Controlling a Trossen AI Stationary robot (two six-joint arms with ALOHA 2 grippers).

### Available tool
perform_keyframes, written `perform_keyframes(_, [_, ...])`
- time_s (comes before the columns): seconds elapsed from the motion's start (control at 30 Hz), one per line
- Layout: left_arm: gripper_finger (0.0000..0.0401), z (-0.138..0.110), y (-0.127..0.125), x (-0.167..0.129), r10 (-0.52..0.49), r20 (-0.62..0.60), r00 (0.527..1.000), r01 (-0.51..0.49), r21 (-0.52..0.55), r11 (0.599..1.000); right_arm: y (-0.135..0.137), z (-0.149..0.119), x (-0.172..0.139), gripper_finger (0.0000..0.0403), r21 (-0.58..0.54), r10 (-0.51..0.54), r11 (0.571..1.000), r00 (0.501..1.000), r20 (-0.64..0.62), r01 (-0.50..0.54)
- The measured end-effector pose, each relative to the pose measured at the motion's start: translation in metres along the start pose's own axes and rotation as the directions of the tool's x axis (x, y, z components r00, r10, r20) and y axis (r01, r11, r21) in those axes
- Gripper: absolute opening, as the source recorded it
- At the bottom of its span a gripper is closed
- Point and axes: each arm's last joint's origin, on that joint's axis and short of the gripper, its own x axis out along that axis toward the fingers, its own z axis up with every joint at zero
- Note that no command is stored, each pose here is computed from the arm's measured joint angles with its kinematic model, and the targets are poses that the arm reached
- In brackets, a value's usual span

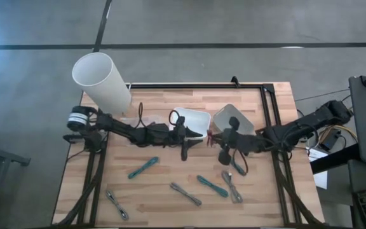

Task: Pick & Place USB Port
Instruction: Put the pink patterned charger cable into the transparent bin

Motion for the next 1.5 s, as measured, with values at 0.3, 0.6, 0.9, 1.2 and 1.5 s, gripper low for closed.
perform_keyframes(0.3, [0.0108,0.002,0.000,0.002,0.002,-0.017,1.000,-0.002,0.003,1.000,-0.010,0.004,0.011,0.0022,0.012,0.038,0.999,0.999,0.017,-0.038])
perform_keyframes(0.6, [0.0108,0.004,0.000,0.003,0.011,-0.012,1.000,-0.011,0.000,1.000,-0.010,0.009,0.011,0.0022,0.007,0.066,0.998,0.997,0.050,-0.067])
perform_keyframes(0.9, [0.0108,0.010,-0.001,0.006,0.010,0.006,1.000,-0.010,0.003,1.000,-0.010,0.011,0.011,0.0022,0.014,0.071,0.997,0.995,0.069,-0.072])
perform_keyframes(1.2, [0.0108,0.013,-0.001,0.007,0.009,0.015,1.000,-0.009,0.002,1.000,-0.009,0.012,0.011,0.0022,0.012,0.073,0.997,0.994,0.081,-0.074])
perform_keyframes(1.5, [0.0093,0.013,-0.001,0.007,0.008,0.016,1.000,-0.008,0.003,1.000,-0.008,0.019,0.010,0.0022,-0.009,0.084,0.996,0.986,0.147,-0.084])
